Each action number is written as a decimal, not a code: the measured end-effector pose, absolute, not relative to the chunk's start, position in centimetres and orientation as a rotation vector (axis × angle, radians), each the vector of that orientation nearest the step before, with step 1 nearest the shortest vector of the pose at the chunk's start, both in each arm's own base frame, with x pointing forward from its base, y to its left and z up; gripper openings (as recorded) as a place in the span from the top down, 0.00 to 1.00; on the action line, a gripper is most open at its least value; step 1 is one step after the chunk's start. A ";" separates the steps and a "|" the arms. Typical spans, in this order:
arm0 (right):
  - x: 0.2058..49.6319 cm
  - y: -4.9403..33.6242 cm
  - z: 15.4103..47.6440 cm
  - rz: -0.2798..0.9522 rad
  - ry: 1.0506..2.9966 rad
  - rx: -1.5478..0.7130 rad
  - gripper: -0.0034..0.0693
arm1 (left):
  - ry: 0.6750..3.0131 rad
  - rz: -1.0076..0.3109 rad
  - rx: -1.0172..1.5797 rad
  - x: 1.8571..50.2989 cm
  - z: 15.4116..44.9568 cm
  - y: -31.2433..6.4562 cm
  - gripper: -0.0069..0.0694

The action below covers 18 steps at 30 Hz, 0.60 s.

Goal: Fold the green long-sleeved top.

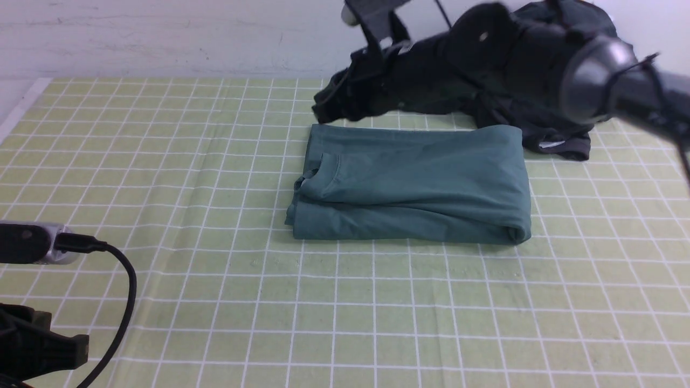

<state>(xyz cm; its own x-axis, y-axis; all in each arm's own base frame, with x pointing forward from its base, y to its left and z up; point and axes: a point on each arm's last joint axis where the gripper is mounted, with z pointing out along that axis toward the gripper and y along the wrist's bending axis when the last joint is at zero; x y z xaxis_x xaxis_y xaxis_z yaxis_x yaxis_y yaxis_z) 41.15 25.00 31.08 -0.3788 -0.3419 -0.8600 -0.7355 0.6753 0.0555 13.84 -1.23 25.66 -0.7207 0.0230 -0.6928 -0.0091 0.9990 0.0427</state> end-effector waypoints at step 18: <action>21.9 2.4 52.0 -0.184 1.710 -0.337 0.97 | 2.351 0.071 0.030 14.0 25.8 -1.2 0.87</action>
